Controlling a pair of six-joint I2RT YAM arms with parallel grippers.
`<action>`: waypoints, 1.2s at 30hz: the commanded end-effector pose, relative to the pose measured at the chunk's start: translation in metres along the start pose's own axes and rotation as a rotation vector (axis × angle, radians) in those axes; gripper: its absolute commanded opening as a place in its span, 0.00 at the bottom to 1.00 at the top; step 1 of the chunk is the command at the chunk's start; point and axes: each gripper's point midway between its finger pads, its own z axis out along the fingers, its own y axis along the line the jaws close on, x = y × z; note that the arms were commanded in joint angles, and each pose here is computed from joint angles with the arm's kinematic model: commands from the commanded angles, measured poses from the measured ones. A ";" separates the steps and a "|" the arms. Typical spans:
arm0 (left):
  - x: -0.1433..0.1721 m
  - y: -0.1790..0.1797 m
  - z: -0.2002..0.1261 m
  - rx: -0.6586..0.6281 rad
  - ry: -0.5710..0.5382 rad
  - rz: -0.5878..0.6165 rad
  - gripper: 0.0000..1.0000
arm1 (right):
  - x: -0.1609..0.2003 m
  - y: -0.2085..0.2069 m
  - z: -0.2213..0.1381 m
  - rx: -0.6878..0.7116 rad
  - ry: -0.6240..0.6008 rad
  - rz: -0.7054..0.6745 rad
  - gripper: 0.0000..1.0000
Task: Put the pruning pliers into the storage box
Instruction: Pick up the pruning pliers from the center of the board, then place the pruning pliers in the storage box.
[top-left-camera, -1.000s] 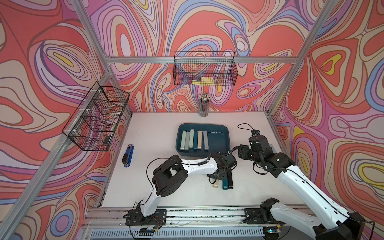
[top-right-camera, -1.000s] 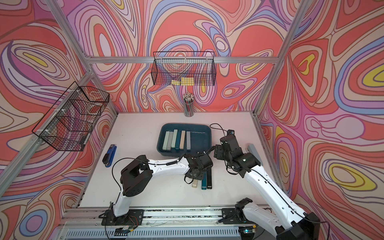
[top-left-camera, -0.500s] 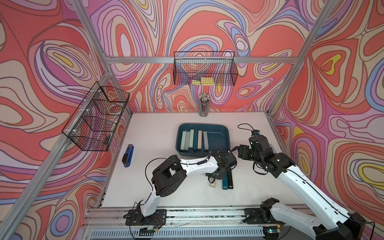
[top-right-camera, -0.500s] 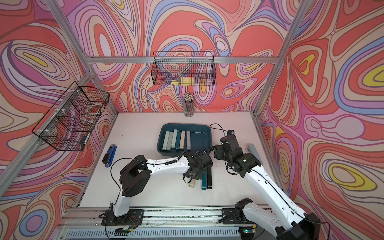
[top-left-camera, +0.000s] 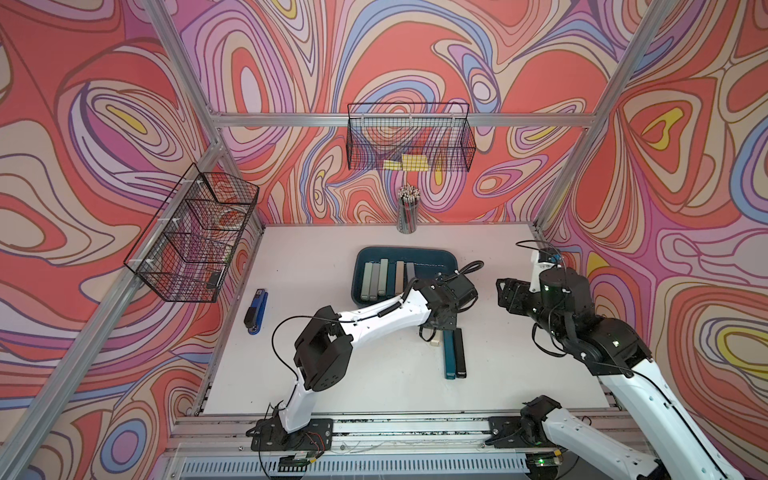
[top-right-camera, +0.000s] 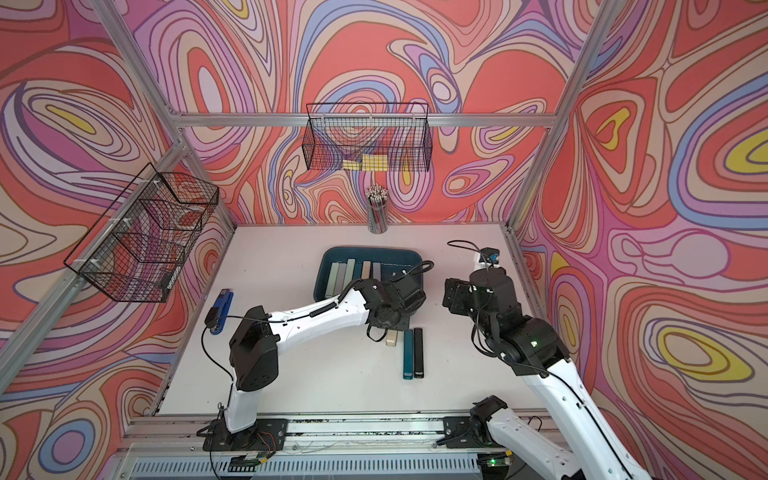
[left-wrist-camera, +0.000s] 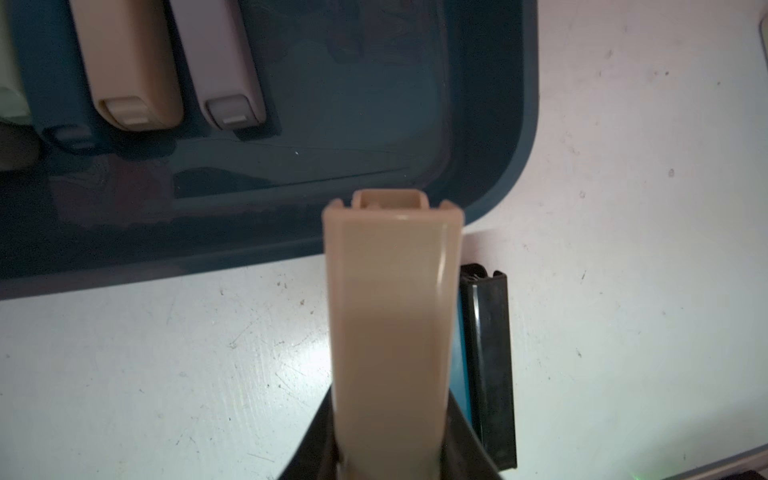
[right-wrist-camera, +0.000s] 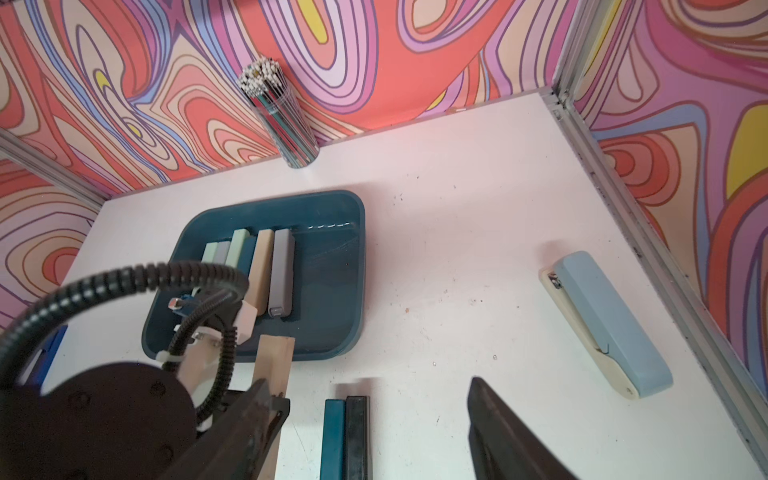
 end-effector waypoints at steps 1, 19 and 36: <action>-0.033 0.009 -0.006 -0.033 -0.068 0.006 0.16 | 0.003 -0.010 -0.005 0.042 -0.003 -0.004 0.76; -0.115 0.021 0.068 -0.042 -0.112 -0.067 0.19 | 0.032 -0.013 0.006 0.052 0.092 0.035 0.76; -0.124 0.046 0.127 -0.086 -0.092 -0.124 0.21 | 0.048 0.001 0.033 0.023 0.169 0.014 0.75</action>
